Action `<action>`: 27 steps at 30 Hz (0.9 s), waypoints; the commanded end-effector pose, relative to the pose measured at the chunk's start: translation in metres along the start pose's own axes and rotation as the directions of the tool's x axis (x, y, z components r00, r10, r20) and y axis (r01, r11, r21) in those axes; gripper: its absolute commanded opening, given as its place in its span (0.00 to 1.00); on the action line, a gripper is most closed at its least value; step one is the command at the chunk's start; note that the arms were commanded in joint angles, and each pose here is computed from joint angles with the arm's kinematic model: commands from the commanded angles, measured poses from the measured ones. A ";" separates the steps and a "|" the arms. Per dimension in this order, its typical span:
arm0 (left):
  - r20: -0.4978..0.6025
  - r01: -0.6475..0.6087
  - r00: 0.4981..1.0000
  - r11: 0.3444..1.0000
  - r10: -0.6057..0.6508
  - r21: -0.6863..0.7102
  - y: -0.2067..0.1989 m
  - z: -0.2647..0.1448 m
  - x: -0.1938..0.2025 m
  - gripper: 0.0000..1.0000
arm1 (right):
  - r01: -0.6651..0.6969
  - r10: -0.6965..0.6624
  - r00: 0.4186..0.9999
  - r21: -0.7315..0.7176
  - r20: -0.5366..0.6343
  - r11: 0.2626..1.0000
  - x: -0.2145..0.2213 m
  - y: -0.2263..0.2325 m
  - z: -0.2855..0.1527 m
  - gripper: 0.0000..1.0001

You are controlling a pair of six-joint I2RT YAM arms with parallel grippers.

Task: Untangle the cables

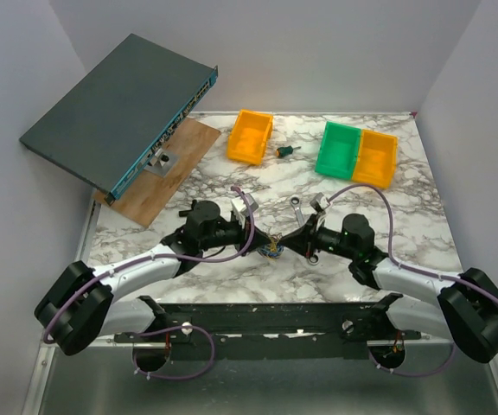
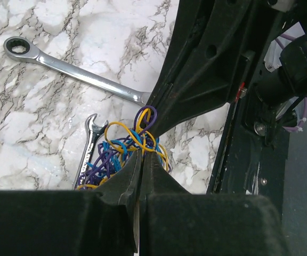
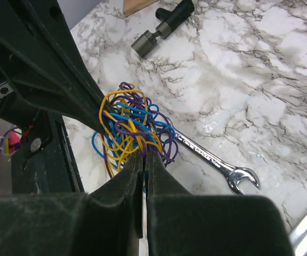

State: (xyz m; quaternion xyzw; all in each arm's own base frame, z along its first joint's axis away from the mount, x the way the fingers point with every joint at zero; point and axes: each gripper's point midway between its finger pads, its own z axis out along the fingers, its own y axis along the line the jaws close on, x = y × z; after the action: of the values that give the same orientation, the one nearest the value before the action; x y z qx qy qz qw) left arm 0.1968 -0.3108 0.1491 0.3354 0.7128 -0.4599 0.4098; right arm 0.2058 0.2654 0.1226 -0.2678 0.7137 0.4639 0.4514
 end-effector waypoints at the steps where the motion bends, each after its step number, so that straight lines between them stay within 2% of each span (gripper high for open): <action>1: 0.065 -0.040 0.997 0.999 0.038 0.037 -0.010 -0.007 -0.014 0.11 | 0.026 -0.031 0.998 0.092 0.054 0.995 -0.016 -0.011 -0.002 0.03; 5: 0.099 -0.026 0.995 0.999 0.030 -0.040 0.000 -0.013 -0.019 0.55 | 0.023 -0.036 0.995 0.147 0.089 0.989 -0.022 -0.018 -0.008 0.01; 8: 0.119 0.010 0.993 0.997 0.000 -0.083 0.011 -0.019 -0.018 0.68 | 0.016 -0.033 0.995 0.177 0.094 0.984 -0.023 -0.023 -0.009 0.01; 13: 0.107 0.126 0.988 0.985 -0.113 -0.120 0.036 -0.023 -0.011 0.71 | 0.012 -0.030 0.995 0.187 0.093 0.982 -0.023 -0.025 -0.007 0.01; 18: 0.026 0.217 0.976 0.967 -0.215 -0.133 0.053 -0.014 0.002 0.70 | 0.019 -0.042 0.992 0.188 0.117 0.982 -0.028 -0.022 -0.013 0.01; 23: -0.024 0.242 0.969 0.967 -0.245 -0.085 0.050 -0.004 0.008 0.69 | 0.037 -0.058 0.988 0.145 0.144 0.989 -0.030 -0.011 -0.017 0.01; 27: -0.073 0.255 0.965 0.967 -0.253 0.019 0.037 0.006 0.012 0.73 | 0.045 -0.056 0.989 0.087 0.139 0.995 -0.029 -0.001 -0.016 0.01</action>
State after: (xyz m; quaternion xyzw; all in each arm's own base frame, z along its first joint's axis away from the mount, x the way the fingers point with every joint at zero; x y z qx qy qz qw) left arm 0.2372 -0.2856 0.1129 0.2298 0.7836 -0.4579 0.3513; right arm 0.2233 0.2428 0.1436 -0.2135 0.7123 0.4158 0.5236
